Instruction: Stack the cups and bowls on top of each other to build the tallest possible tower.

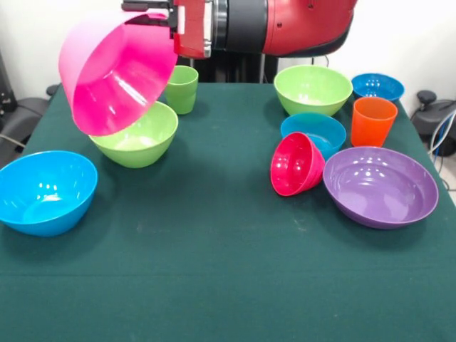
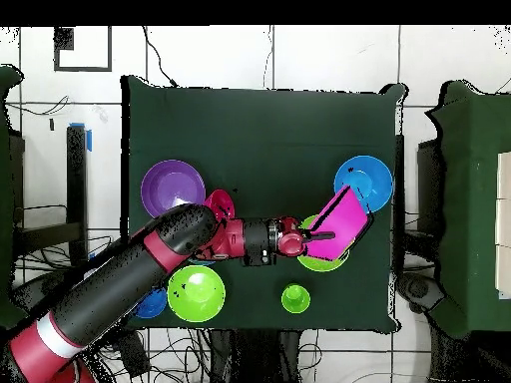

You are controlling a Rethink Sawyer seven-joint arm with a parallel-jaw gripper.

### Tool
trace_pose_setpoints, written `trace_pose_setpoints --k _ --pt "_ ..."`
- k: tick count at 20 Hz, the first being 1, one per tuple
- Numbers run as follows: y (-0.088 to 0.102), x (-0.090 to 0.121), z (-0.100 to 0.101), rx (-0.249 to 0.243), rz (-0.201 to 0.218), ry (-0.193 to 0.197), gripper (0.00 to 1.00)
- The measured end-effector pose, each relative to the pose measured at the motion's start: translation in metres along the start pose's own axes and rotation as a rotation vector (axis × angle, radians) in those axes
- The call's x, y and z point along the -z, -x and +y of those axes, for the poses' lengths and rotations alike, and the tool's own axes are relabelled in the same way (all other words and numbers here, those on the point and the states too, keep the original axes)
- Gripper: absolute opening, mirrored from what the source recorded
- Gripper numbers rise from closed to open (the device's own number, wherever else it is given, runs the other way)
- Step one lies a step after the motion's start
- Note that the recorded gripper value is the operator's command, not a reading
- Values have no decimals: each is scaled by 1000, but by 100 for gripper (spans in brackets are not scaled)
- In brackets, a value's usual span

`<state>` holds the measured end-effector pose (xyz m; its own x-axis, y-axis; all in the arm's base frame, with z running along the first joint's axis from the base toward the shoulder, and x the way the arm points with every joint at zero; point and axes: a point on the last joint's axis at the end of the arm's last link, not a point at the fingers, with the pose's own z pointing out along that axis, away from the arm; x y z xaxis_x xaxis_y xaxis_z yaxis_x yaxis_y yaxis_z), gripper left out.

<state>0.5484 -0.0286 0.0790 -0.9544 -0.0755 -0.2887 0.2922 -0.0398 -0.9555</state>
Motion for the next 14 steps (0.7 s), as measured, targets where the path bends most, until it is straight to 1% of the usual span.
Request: trace_pose_setpoints --k 2,5,8,9,10,11,14 --pt "0 1 2 1 1 5 0" --pt "-1 1 6 1 0 23 0" --pt "-3 1 14 1 -4 60 0" --pt "-4 1 18 1 -7 83 0" --pt "-4 1 20 1 -8 92 0" --pt "-4 1 24 -2 -12 117 0" --pt "-4 1 29 -5 -20 143 0"
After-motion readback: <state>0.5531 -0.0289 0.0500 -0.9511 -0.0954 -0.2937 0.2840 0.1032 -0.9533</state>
